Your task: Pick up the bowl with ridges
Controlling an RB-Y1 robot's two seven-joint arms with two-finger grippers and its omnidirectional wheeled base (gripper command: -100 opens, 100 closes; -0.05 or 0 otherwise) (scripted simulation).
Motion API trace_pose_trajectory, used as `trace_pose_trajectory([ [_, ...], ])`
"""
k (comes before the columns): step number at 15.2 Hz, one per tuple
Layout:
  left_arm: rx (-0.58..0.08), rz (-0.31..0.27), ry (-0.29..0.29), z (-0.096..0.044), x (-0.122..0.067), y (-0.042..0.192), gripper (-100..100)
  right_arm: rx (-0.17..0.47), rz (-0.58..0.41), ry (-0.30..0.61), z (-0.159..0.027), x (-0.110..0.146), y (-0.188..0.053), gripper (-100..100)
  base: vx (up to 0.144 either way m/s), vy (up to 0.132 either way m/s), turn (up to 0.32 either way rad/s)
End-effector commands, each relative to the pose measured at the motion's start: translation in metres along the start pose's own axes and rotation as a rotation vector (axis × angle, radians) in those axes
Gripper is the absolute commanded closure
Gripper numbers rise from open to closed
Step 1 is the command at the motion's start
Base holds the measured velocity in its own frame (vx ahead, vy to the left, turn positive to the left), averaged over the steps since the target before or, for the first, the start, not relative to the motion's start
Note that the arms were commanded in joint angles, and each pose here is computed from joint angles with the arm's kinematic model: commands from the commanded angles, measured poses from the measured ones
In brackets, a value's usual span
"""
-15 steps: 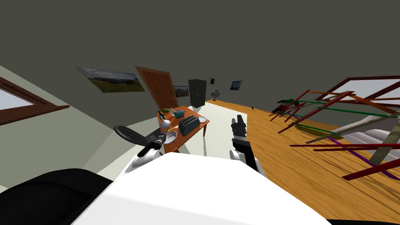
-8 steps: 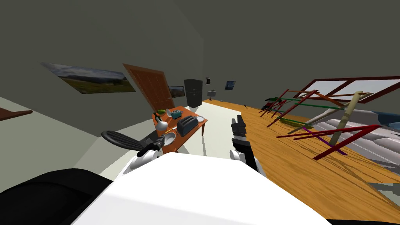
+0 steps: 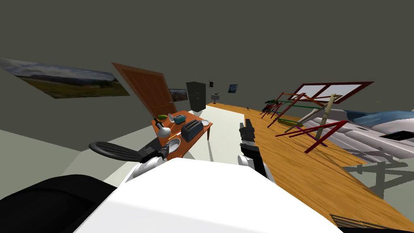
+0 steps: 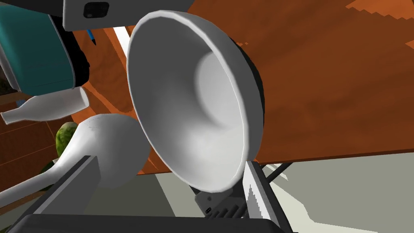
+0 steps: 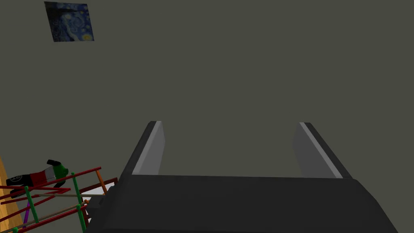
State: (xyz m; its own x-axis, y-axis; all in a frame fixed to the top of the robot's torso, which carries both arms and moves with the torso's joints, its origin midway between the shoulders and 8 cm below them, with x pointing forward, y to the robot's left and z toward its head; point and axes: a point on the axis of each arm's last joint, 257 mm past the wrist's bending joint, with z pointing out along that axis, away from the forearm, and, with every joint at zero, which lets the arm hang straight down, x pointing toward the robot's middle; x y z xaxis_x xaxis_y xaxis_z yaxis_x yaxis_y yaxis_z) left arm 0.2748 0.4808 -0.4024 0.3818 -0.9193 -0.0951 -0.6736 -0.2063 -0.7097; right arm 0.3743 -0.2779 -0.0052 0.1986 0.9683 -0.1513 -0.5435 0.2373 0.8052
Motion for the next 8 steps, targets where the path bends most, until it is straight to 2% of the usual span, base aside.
trace_pose_trajectory([
  [1, -0.041, -0.016, -0.001, 0.002, -0.002, 0.013, -100, 0.000, 0.000, 0.000, 0.000, 0.000, 0.000, 0, -0.022, 0.041, -0.139],
  [2, -0.082, -0.035, -0.002, 0.002, -0.003, 0.026, -100, 0.000, 0.000, 0.000, 0.000, 0.000, 0.000, 0, -0.024, 0.046, -0.151],
  [3, -0.082, -0.035, -0.002, 0.002, -0.003, 0.026, -100, 0.000, 0.000, 0.000, 0.000, 0.000, 0.000, 0, -0.026, 0.044, -0.125],
  [5, -0.149, -0.071, -0.003, 0.002, -0.006, 0.047, -100, 0.000, 0.000, 0.000, 0.000, 0.000, 0.000, 0, -0.027, 0.045, -0.188],
  [8, -0.188, -0.087, -0.002, 0.001, -0.006, 0.059, -100, 0.000, 0.000, 0.000, 0.000, 0.000, 0.000, 0, -0.014, 0.047, -0.136],
])
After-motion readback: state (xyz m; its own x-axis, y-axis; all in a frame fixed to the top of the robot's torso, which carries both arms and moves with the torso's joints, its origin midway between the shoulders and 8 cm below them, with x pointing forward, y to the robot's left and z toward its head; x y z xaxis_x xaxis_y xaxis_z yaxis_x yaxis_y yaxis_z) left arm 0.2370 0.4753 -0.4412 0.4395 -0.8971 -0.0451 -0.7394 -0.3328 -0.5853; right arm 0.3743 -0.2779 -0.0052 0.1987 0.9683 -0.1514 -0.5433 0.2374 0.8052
